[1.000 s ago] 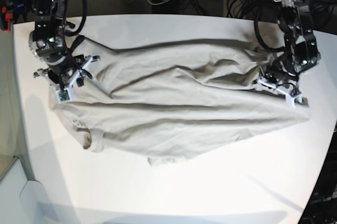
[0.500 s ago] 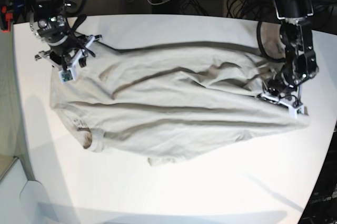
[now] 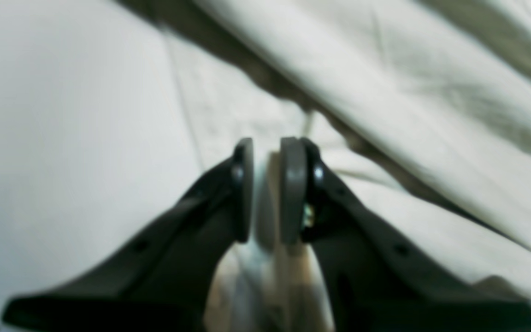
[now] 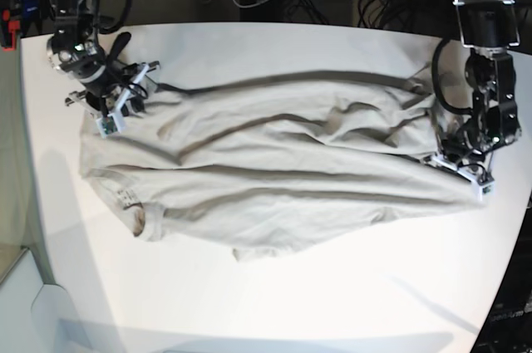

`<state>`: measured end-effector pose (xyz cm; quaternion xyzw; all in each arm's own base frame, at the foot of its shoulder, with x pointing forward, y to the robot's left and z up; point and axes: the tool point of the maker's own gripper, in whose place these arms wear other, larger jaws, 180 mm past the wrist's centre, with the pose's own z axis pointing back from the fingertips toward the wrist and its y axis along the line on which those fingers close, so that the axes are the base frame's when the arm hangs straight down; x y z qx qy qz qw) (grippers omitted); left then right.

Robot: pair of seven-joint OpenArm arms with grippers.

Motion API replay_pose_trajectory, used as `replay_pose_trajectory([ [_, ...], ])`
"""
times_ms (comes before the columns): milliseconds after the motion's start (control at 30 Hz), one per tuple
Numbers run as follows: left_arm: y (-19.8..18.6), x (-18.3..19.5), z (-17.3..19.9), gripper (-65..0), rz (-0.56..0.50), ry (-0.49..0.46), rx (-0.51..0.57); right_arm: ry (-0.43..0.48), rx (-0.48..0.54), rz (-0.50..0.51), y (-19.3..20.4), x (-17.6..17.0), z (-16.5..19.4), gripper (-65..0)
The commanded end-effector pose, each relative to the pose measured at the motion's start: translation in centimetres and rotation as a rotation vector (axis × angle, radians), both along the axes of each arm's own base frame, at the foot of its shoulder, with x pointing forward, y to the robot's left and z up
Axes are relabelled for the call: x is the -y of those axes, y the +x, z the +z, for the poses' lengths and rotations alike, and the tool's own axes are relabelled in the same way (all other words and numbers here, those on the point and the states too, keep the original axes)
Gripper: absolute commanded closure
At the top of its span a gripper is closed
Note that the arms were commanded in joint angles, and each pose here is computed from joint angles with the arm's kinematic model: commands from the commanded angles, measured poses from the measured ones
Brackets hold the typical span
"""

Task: Layout the t-shirt on the table in an organized manner, then fold the t-shirt properly
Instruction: 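Hold the shirt edges with both grippers and stretch it taut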

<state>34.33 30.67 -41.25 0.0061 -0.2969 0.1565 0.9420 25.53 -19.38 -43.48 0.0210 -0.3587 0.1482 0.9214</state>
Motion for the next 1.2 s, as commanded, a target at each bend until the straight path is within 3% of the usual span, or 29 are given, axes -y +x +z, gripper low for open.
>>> replay_pose_trajectory([
  [0, 1.2, -1.4, 1.9, -10.4, 0.014, 0.032, 0.047, -0.074, -0.091, 0.009, -1.4, 1.8, -1.5, -19.7],
  [267, 1.0, -1.9, 2.7, -10.4, 0.007, 0.035, 0.044, -0.089, -0.036, -0.093, 0.4, 5.9, -0.5, -19.7],
  [567, -1.8, 6.5, 2.9, -10.2, -0.103, -0.26, -0.014, -0.082, -0.026, -0.093, 0.9, 5.7, -0.3, -19.7],
  [667, -3.4, 7.8, 0.9, -10.1, -0.099, -0.286, -0.064, -0.082, -0.025, -0.091, 0.9, 5.6, -0.3, -19.7],
  [867, -6.1, 6.5, -3.4, -10.1, -0.048, -0.216, -0.194, -0.092, 0.008, -0.085, 1.6, 5.7, 0.9, -19.5],
  [1167, -7.1, 1.2, -5.9, -10.3, 0.011, -0.026, -0.219, -0.129, 0.014, -0.076, 1.7, 7.0, 1.4, -19.7],
])
